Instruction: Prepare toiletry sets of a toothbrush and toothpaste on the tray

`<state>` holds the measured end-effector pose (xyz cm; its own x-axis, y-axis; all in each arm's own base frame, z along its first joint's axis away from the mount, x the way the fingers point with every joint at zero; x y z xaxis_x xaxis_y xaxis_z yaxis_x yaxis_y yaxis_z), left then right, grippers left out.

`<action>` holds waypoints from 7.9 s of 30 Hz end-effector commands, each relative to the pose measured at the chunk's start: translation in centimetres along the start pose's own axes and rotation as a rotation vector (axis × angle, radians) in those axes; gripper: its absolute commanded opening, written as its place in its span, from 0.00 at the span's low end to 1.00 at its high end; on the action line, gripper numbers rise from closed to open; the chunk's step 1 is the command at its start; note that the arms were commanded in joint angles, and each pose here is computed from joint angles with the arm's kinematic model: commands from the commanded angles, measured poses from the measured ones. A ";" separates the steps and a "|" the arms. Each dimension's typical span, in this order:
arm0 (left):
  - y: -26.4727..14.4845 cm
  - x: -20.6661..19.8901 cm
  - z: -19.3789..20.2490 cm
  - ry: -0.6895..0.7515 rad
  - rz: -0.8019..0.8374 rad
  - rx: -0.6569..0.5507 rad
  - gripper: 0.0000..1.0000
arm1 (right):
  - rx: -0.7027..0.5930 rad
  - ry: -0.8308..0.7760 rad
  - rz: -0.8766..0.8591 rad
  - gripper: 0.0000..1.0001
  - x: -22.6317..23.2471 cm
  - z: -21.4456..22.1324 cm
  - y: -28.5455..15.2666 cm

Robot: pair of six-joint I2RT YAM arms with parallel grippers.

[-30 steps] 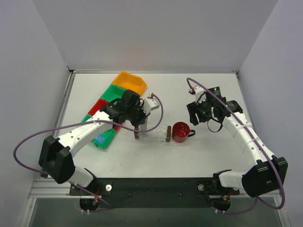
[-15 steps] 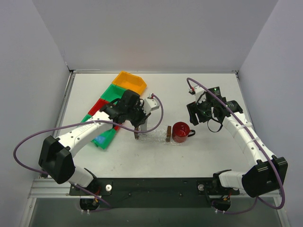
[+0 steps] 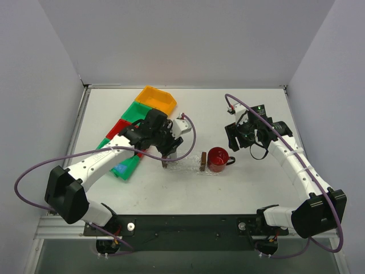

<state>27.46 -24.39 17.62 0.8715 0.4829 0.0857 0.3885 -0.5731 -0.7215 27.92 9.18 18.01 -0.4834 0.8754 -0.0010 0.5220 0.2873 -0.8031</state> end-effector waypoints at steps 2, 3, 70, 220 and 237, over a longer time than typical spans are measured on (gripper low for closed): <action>-1.9 0.6 -2.2 0.018 -0.047 -0.082 0.59 | 0.010 0.005 -0.015 0.59 0.1 0.3 0.2; -2.1 0.6 -2.4 0.017 -0.051 -0.089 0.61 | 0.009 0.005 -0.013 0.59 0.0 0.3 0.2; -8.8 7.5 18.6 0.307 0.253 0.408 0.63 | 0.026 -0.001 -0.037 0.59 0.3 0.5 0.5; -18.3 6.8 -2.1 0.354 -0.056 -0.430 0.00 | -0.085 -0.018 -0.195 0.59 3.5 -2.8 -4.0; -21.0 2.6 -8.6 -0.091 0.032 -0.762 0.00 | -0.272 -0.358 -0.508 0.61 14.6 -11.6 -11.3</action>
<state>25.15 -14.81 36.78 0.8362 0.5363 0.1144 0.5483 -0.8224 -0.1520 24.54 20.82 32.84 -0.8358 0.5443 0.0725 0.4046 0.6998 -0.5887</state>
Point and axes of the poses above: each gripper's point midway between its finger pads, its own y axis out along the fingers, its own x axis along the line the jaws close on, z = x × y, the point moved 2 cm from there along -y, back along the fingers, and after that the axes turned 1 degree about y, right-handed, at the moved point
